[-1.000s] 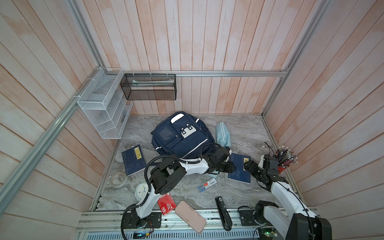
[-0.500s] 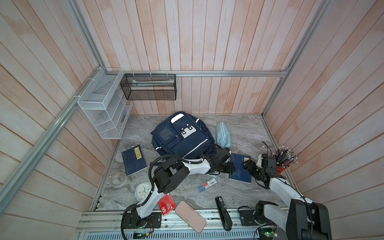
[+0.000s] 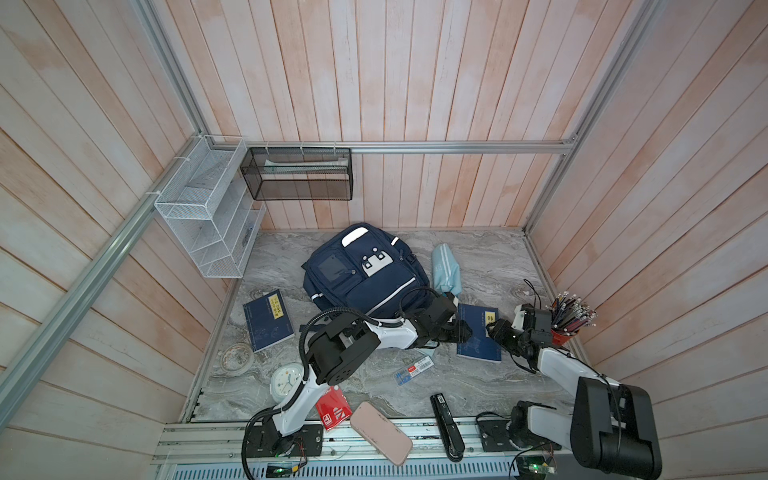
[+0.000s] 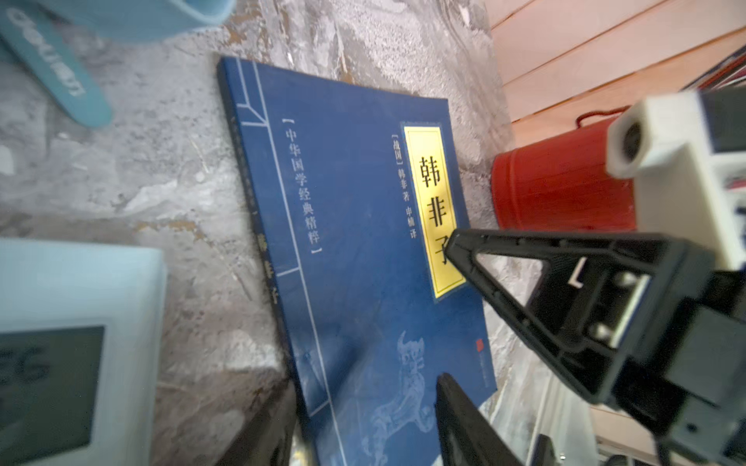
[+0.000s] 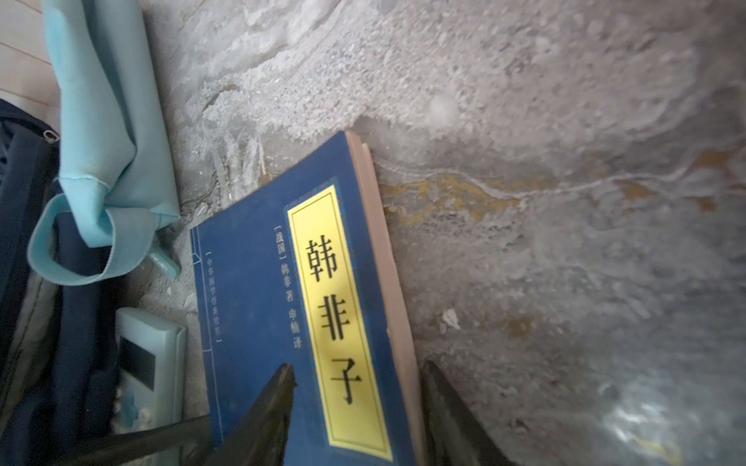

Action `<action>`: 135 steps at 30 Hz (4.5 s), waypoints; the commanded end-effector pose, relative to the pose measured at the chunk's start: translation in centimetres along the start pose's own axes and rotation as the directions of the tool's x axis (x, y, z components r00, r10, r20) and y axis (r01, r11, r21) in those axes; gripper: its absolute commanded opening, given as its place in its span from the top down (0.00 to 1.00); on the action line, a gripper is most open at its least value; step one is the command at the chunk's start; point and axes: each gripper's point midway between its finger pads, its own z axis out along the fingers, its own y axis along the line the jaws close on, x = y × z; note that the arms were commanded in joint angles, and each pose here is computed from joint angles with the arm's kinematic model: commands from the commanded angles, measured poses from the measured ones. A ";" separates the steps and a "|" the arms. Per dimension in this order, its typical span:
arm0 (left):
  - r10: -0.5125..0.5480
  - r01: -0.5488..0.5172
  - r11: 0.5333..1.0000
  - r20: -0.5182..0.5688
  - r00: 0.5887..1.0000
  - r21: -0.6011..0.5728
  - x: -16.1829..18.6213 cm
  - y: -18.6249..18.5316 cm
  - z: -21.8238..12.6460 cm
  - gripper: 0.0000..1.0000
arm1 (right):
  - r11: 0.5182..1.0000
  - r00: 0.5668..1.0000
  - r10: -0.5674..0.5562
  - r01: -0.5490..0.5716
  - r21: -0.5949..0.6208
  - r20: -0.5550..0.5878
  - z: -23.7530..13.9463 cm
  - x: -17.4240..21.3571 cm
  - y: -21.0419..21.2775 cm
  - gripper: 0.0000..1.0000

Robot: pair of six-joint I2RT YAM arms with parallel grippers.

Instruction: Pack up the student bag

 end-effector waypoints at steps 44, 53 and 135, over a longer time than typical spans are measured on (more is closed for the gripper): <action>-0.098 0.088 0.981 0.055 0.994 0.171 0.7 -1.9 -4.2 0.35 | 0.928 0.996 0.083 -0.088 -0.363 -0.029 -6.7 0.0 6.8 1.00; -0.126 0.114 0.984 0.084 0.988 0.137 0.8 -0.7 -5.2 0.34 | 0.927 0.996 0.091 -0.081 -0.365 0.009 -8.2 -1.0 6.6 1.00; 0.165 -0.125 0.981 0.298 0.940 -0.150 -10.7 2.4 -22.2 0.37 | 0.720 0.973 -0.093 0.213 -0.660 0.212 -12.6 -1.9 14.0 1.00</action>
